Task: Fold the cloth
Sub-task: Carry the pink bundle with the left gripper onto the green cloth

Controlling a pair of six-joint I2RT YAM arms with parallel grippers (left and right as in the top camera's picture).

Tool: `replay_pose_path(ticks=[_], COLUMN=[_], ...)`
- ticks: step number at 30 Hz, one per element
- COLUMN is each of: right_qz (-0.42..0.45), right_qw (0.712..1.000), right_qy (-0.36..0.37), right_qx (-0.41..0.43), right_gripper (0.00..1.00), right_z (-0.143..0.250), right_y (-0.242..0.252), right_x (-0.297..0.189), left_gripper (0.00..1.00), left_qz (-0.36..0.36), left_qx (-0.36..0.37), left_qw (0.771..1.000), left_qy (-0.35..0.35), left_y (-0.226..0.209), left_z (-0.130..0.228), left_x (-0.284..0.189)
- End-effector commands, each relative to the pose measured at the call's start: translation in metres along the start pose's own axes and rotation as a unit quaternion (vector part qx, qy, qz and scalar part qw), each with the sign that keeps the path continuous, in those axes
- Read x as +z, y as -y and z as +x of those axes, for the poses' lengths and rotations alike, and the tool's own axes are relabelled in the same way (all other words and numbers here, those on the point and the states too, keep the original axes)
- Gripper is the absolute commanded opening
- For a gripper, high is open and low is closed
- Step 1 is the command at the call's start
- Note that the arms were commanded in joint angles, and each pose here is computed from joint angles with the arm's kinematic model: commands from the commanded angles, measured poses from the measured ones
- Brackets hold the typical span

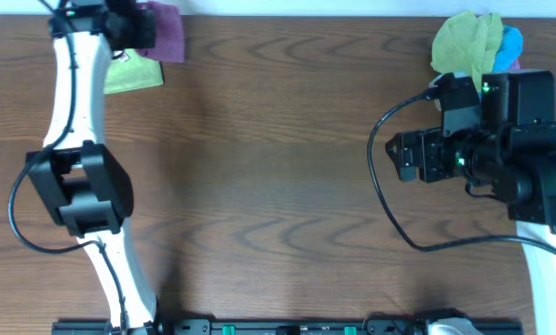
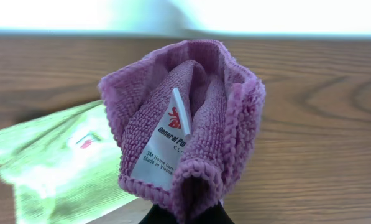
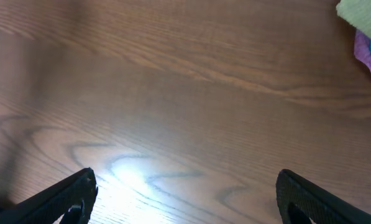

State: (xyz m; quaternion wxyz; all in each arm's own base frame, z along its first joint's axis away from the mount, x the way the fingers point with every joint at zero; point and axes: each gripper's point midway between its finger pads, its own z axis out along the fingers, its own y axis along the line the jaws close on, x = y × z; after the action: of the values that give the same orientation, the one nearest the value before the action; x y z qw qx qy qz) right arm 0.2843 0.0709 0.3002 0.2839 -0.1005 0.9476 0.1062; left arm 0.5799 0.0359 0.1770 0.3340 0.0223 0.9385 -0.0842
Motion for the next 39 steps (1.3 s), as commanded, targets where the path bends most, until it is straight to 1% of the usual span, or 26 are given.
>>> replay_pose_path(ticks=[1, 8, 15, 21, 25, 28, 34, 37, 39], right_qz=[0.006, 0.006, 0.006, 0.006, 0.006, 0.007, 0.007, 0.007, 0.007], right_qw=[1.0, 0.999, 0.999, 0.999, 0.999, 0.999, 0.999, 0.998, 0.998], right_qy=[-0.014, -0.031, -0.03, -0.032, -0.032, -0.031, -0.031, -0.031, -0.031], right_qx=[0.009, 0.022, 0.023, 0.027, 0.028, 0.035, 0.044, 0.047, 0.055], right_gripper=[0.92, 0.89, 0.89, 0.89, 0.89, 0.89, 0.88, 0.88, 0.88], right_z=[-0.002, -0.003, -0.003, -0.002, -0.002, -0.003, -0.003, -0.002, -0.002], right_y=[0.007, 0.009, 0.009, 0.009, 0.009, 0.009, 0.009, 0.009, 0.009], right_x=[0.012, 0.025, 0.025, 0.025, 0.025, 0.025, 0.025, 0.025, 0.025], left_gripper=[0.05, 0.06, 0.05, 0.05, 0.05, 0.06, 0.06, 0.06, 0.06], left_qz=[0.003, 0.037, 0.051, 0.045, 0.026, 0.02, 0.021, 0.016, 0.011], left_qx=[-0.002, -0.031, -0.048, -0.061, -0.072, -0.075, -0.068, -0.059, -0.058], left_qw=[1.0, 0.999, 0.997, 0.996, 0.995, 0.996, 0.997, 0.998, 0.998], left_qy=[0.007, -0.006, -0.041, -0.054, -0.062, -0.048, -0.022, -0.001, 0.006], left_y=[-0.013, -0.031, -0.036, -0.053, -0.072, -0.082, -0.084, -0.085, -0.088], left_z=[-0.003, 0.011, 0.036, 0.049, 0.058, 0.051, 0.032, 0.016, 0.013], left_x=[-0.009, -0.002, 0.031, 0.045, 0.048, 0.043, 0.033, 0.024, 0.023])
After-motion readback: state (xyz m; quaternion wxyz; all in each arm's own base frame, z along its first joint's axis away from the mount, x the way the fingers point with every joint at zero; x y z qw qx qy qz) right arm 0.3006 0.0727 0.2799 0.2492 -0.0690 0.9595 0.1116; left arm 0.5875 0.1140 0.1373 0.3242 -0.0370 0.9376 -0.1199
